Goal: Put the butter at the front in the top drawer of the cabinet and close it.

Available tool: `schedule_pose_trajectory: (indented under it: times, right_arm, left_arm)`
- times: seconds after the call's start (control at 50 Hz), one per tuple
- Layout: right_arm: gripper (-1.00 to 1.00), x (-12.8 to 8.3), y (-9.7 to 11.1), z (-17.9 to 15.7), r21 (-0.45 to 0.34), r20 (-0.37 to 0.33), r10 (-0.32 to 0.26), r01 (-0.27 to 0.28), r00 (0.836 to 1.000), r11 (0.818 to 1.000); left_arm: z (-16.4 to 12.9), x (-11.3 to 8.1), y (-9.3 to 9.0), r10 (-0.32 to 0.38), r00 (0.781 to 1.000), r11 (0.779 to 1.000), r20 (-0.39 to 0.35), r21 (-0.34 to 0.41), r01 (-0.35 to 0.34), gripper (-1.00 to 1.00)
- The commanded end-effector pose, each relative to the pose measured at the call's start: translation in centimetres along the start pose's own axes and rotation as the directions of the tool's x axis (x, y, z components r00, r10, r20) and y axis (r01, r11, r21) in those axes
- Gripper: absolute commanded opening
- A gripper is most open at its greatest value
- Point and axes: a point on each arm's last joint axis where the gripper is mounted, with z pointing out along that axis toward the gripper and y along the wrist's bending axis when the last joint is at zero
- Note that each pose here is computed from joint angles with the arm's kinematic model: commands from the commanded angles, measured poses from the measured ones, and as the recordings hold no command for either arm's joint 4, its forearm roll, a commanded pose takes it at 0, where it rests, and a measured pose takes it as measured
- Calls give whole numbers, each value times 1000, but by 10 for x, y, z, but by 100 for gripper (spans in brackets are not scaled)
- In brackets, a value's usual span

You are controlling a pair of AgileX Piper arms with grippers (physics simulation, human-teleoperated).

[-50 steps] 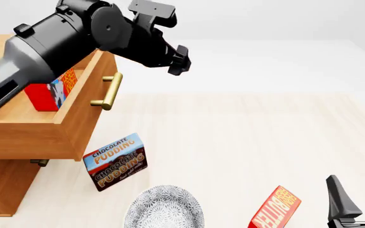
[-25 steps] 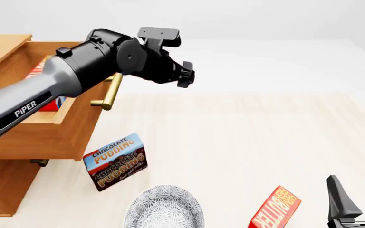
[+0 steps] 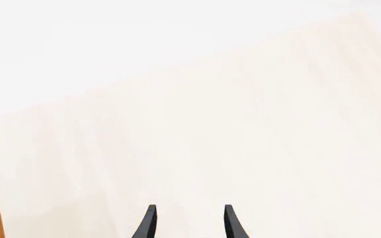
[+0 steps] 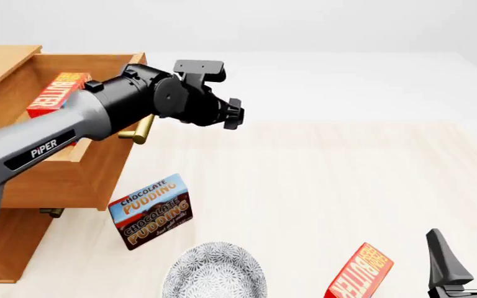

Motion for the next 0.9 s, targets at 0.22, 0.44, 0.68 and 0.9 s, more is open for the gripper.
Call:
schedule_pose_trajectory:
  times: [0.22, 0.44, 0.68, 0.9]
  right_arm:
    - [100, 0, 0, 0, 0, 3, 0, 0, 1000, 1000]
    - [100, 0, 0, 0, 0, 3, 0, 0, 1000, 1000]
    - [100, 0, 0, 0, 0, 3, 0, 0, 1000, 1000]
    - [100, 0, 0, 0, 0, 3, 0, 0, 1000, 1000]
  left_arm:
    - [14, 16, 20, -49, 998, 998, -30, -36, 48, 100]
    - [7, 18, 43, -67, 997, 995, -30, -77, 65, 100]
    - [9, 23, 57, -81, 996, 992, -40, -103, 77, 100]
    - [5, 25, 71, -94, 995, 988, -39, -127, 89, 100]
